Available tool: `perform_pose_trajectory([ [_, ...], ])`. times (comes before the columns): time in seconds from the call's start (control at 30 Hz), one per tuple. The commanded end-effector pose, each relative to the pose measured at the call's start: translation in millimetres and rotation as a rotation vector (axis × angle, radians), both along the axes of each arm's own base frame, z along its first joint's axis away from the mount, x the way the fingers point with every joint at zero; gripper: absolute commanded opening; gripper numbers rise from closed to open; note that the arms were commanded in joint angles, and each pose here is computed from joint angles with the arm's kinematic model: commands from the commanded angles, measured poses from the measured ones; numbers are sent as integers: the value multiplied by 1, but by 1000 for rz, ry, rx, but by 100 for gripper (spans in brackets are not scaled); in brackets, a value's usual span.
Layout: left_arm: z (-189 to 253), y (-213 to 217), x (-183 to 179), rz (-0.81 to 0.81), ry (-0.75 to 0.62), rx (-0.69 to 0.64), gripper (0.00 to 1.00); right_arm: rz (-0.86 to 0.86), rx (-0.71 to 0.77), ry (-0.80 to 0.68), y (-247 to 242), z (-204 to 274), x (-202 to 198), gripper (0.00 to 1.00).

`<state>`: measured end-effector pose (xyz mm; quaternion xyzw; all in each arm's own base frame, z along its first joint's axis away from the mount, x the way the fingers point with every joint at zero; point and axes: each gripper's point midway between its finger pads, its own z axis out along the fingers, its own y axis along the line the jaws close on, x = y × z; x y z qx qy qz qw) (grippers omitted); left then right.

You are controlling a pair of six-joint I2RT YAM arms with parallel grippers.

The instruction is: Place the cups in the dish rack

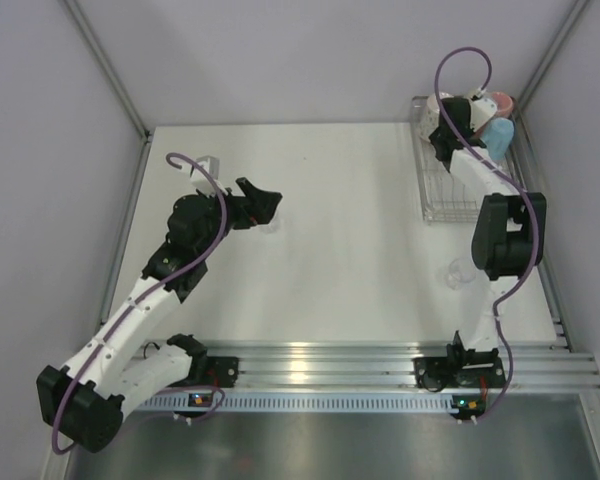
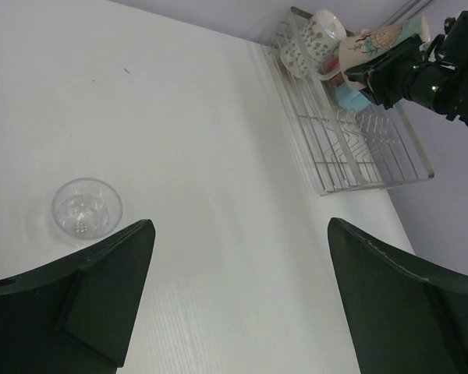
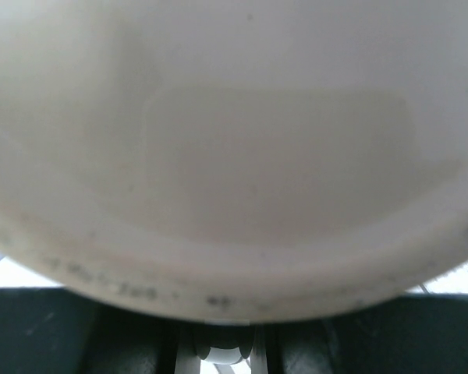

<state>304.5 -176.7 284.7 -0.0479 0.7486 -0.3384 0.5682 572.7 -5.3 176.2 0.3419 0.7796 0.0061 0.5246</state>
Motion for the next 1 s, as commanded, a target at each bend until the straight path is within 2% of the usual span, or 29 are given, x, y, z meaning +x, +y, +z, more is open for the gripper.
perform_pose_trajectory([
  [0.0,4,1,7,10,-24,20,98,-95,-41,-168,-12,59,22,0],
  [0.23,-1,-2,10,-1,-11,26,98,-201,-5,-137,-13,39,32,0],
  [0.97,-7,-2,12,0,-6,40,98,-281,-3,-111,-5,3,58,0],
])
